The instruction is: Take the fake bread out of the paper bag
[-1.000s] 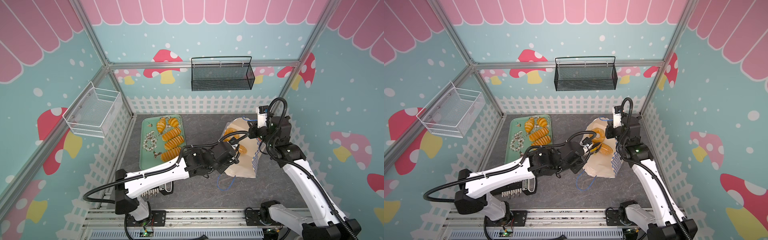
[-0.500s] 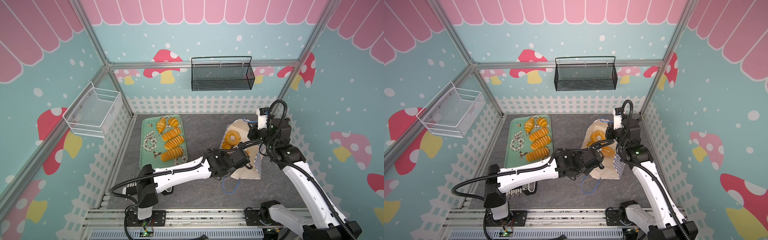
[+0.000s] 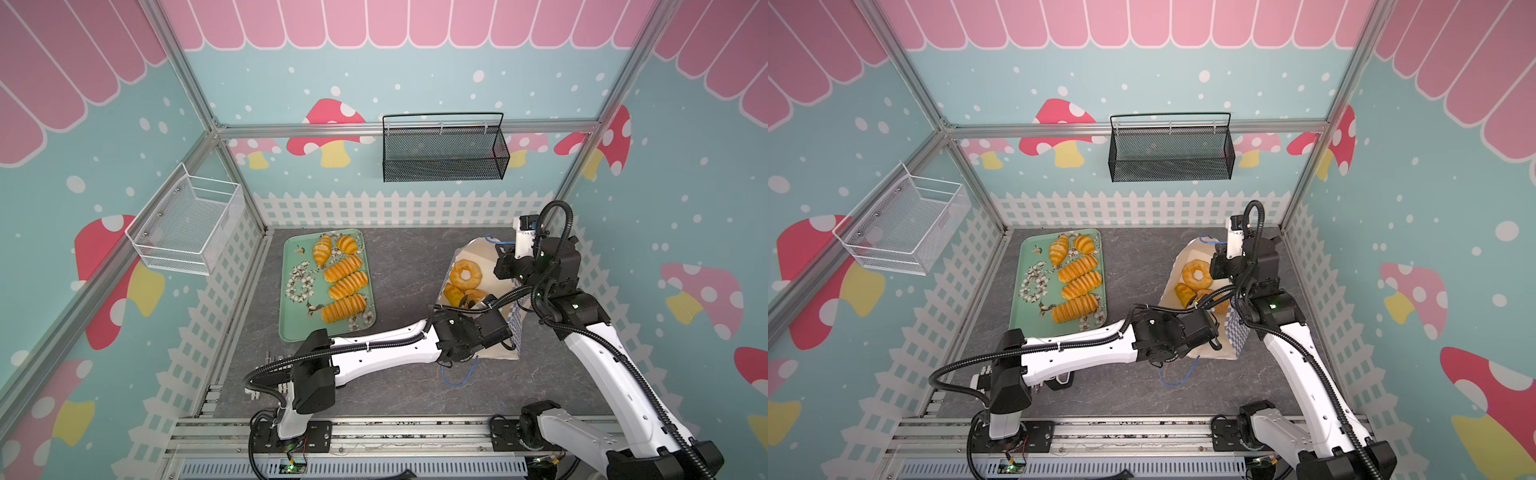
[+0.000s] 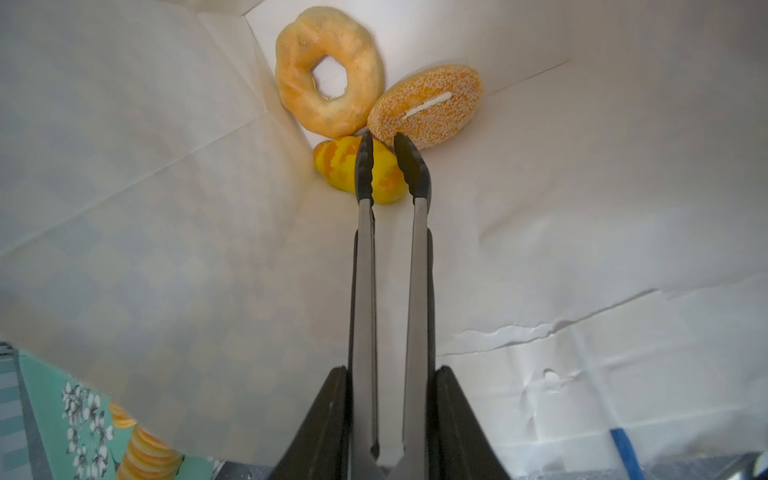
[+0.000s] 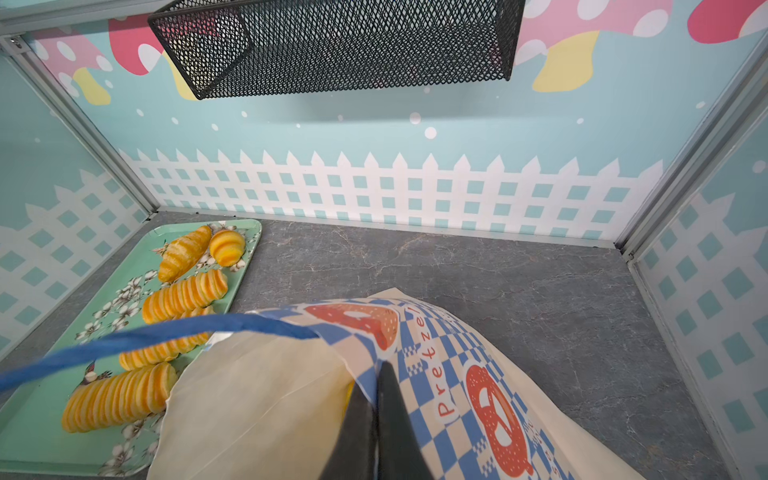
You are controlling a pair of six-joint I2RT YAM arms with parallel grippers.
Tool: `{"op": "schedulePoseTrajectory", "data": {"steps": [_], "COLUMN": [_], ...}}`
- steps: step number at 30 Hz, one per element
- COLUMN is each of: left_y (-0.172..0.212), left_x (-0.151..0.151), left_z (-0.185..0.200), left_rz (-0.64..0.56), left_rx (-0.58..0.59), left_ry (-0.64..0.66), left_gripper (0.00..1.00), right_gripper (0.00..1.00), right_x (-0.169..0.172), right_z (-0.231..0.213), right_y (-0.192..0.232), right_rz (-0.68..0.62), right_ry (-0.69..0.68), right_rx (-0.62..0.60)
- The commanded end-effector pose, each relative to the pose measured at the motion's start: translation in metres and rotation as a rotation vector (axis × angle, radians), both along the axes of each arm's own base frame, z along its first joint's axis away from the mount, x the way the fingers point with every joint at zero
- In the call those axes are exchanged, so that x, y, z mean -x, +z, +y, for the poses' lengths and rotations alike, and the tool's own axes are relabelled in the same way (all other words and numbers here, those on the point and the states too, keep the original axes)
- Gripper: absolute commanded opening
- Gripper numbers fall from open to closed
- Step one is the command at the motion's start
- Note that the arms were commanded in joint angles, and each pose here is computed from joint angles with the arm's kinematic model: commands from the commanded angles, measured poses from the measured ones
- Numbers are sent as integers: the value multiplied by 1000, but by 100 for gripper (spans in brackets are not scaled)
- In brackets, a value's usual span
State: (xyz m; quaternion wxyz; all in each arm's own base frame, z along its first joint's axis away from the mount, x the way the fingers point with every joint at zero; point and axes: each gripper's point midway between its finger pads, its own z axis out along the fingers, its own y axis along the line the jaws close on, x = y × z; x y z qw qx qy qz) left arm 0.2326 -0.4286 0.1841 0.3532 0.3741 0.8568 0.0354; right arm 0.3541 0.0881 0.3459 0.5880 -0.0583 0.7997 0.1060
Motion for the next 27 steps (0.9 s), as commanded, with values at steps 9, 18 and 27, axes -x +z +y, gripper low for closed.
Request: {"op": "schedulePoseTrajectory", "data": {"steps": [9,18,27], "left_y": [-4,-28,-35], "left_x": [-7,-17,-36], "left_z": [-5,2,14], "left_rz": [-28,-56,-129], "left_rx": [9,-52,-74], "left_ry": [58,107,133], "left_gripper": [40,43,38], "right_gripper": [0,0,0], "right_x": [1,1,2], "right_z": [8,14,19], "right_y": [10,8,6], "right_rz": [-42,-39,-34], "right_ry": [5,17,30], "right_rx": [-26,-28,-27]}}
